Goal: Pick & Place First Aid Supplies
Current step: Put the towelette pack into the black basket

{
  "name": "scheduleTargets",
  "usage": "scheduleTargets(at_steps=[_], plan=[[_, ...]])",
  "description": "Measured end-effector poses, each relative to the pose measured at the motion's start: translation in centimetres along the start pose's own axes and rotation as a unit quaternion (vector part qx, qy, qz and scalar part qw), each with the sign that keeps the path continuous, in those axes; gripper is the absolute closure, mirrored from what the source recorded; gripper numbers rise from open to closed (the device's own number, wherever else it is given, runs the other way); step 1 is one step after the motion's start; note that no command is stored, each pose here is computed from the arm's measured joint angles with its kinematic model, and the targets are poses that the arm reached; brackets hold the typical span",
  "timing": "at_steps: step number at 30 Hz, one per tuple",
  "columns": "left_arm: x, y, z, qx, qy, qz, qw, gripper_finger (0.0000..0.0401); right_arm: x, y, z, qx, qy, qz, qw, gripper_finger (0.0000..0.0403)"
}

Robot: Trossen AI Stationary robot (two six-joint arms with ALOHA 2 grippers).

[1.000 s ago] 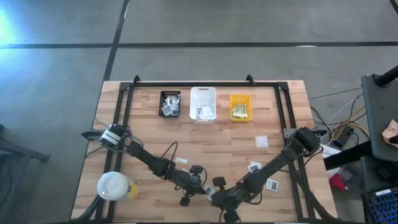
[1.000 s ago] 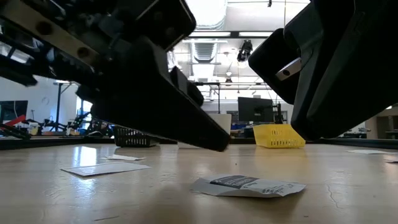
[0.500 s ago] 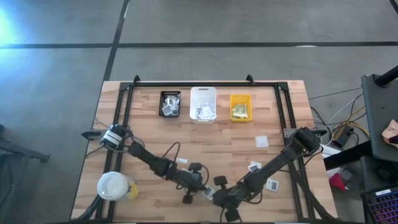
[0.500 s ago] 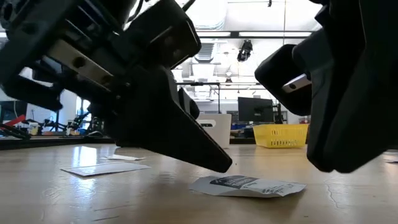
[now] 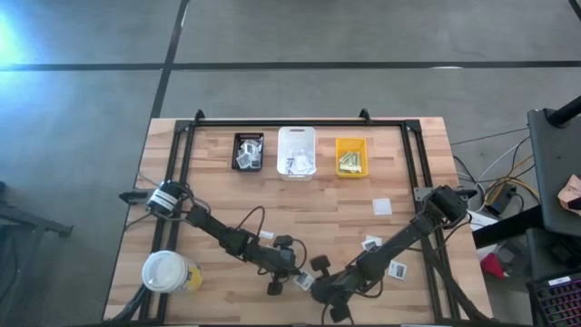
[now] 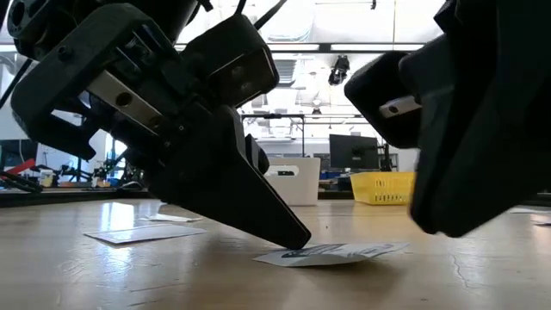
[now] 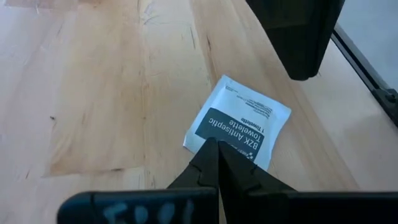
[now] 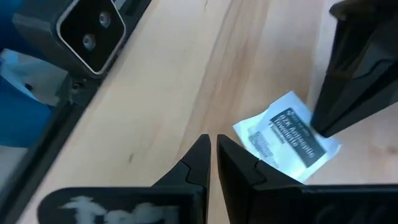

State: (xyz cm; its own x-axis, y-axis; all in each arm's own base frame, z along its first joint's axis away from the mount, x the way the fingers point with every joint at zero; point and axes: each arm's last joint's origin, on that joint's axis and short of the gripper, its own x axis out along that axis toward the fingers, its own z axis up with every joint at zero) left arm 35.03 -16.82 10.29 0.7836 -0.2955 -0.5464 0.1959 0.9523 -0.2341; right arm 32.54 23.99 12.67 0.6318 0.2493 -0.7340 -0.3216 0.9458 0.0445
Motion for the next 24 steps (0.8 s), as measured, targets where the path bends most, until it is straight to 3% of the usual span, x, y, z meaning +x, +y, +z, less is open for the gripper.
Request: scheduleTargets(at_steps=[5,16,24], plan=[[-0.04,0.12,-0.15,-0.032,0.013,0.006,0.999,0.0401,-0.03,-0.06,0.18,-0.055,-0.005,-0.014,0.998,0.0362],[-0.06,0.26,-0.52,-0.136,0.031,0.016,0.990,0.0401,-0.28,-0.16,-0.22,-0.175,0.030,-0.084,0.981,0.0274],[-0.04,0.31,-0.69,-0.217,0.033,0.021,0.975,0.0401,-0.32,-0.01,-0.38,-0.225,0.034,-0.090,0.970,0.0263]])
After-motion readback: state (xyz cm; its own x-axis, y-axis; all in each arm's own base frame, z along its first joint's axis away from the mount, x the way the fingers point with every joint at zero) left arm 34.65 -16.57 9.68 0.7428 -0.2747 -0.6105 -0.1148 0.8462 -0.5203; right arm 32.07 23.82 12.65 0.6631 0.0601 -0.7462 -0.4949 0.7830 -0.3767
